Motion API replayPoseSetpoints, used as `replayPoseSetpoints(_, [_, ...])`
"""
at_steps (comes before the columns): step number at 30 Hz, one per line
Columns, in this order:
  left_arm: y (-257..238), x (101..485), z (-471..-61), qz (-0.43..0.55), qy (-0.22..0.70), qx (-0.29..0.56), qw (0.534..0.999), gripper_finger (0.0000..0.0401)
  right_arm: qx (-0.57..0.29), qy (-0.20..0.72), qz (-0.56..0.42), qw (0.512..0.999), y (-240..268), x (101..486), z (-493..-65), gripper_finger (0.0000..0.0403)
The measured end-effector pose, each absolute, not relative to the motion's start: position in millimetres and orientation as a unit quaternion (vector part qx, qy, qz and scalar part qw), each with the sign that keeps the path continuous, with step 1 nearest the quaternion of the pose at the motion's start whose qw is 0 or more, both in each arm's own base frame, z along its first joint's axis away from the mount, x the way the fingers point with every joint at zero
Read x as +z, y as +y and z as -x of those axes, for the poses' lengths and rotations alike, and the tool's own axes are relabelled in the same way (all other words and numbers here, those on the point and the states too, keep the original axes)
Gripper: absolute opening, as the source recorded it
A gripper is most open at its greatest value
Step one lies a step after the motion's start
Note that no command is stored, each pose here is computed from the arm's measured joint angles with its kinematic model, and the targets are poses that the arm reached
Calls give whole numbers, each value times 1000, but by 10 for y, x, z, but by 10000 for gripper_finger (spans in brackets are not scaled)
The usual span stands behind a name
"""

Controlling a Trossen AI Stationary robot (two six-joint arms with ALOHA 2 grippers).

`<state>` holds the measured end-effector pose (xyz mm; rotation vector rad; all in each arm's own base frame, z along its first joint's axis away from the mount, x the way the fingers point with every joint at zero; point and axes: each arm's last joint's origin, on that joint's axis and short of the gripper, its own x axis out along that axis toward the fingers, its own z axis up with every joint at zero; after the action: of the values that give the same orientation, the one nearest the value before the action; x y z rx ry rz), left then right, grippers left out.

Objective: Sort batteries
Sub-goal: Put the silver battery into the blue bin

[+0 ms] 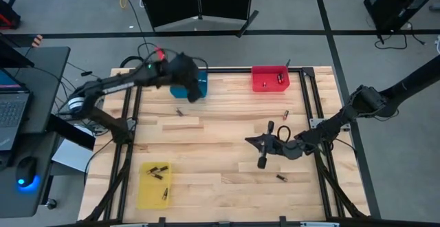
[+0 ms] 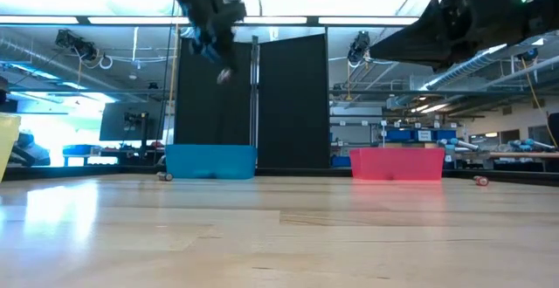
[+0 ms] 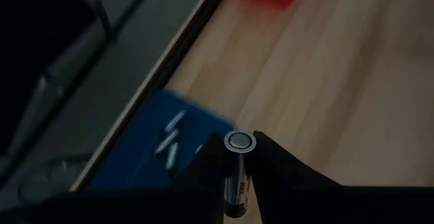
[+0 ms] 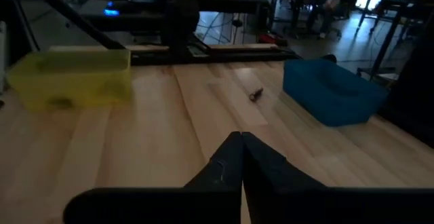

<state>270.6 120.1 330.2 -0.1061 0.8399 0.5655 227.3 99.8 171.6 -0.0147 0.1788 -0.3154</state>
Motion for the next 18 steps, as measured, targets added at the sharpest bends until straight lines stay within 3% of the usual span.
replayPoseSetpoints(9, [2037,2687,-2670,117,525,280,795,51,-153,110,-1,982,948,1668,-2287,20])
replayPoseSetpoints(18, [2371,2009,-2855,153,605,257,738,51,-155,121,3,980,940,1642,-2282,17])
